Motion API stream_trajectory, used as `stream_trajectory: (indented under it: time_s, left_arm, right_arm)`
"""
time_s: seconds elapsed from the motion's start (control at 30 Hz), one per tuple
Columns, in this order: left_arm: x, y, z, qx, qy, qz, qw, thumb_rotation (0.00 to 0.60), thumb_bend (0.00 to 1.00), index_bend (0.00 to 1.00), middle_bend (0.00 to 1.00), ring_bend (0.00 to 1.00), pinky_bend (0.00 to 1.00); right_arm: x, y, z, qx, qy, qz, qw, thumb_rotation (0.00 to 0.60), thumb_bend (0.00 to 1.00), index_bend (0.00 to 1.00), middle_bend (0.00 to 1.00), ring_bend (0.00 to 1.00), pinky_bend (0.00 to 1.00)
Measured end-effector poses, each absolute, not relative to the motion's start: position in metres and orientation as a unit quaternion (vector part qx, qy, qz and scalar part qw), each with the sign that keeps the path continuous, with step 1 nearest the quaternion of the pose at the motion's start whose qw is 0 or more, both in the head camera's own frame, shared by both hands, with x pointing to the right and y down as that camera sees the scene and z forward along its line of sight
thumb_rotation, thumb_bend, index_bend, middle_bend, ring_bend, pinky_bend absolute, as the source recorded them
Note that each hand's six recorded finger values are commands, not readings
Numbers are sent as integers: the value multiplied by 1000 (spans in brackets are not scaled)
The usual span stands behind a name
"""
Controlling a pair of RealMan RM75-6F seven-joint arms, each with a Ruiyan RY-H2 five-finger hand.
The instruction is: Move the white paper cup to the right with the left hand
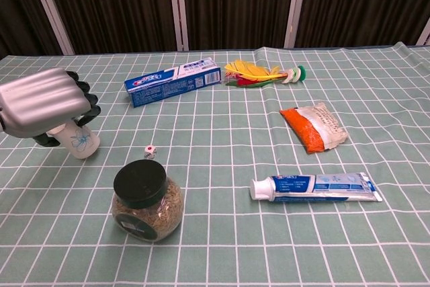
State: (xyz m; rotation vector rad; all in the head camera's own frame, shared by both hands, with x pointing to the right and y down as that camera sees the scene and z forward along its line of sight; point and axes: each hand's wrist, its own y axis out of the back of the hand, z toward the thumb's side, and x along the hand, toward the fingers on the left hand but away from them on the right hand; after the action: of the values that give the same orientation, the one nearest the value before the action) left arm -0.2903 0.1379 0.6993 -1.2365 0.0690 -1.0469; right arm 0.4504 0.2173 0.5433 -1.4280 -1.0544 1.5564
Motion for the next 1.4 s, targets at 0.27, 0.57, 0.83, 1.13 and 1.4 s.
stream_trajectory:
  time_s: [0.27,0.57,0.83,1.13,1.4]
  left_arm:
    - [-303,116,683,-689,176,-481,512,600,0,552,378,363,397]
    - [-337,102,690,-791,315,-465,244,600,0,546,376,353,389]
    - [-365,103,715,-780,326,-494,204,600,0,369,177,190,290]
    - [-364,105,707,-777,278,-505,253,600,0,0,0,0,0]
    - [-338,112,681,-711,190,-510,446,600,0,70,0,0,0]
  right_arm:
    - [448,218,545,-563,-411,610,378,600,0,5,0,0,0]
    - [449,217,546,-561,-410,611,378,600,0,6,0,0,0]
    - [450,216,545,-562,-413,612,373,600,0,6,0,0,0]
    - [447,217,548,-573,-407,610,366,600,0,6,0,0,0]
    - [445,216,548,-575,-404,607,371,600,0,6,0,0,0]
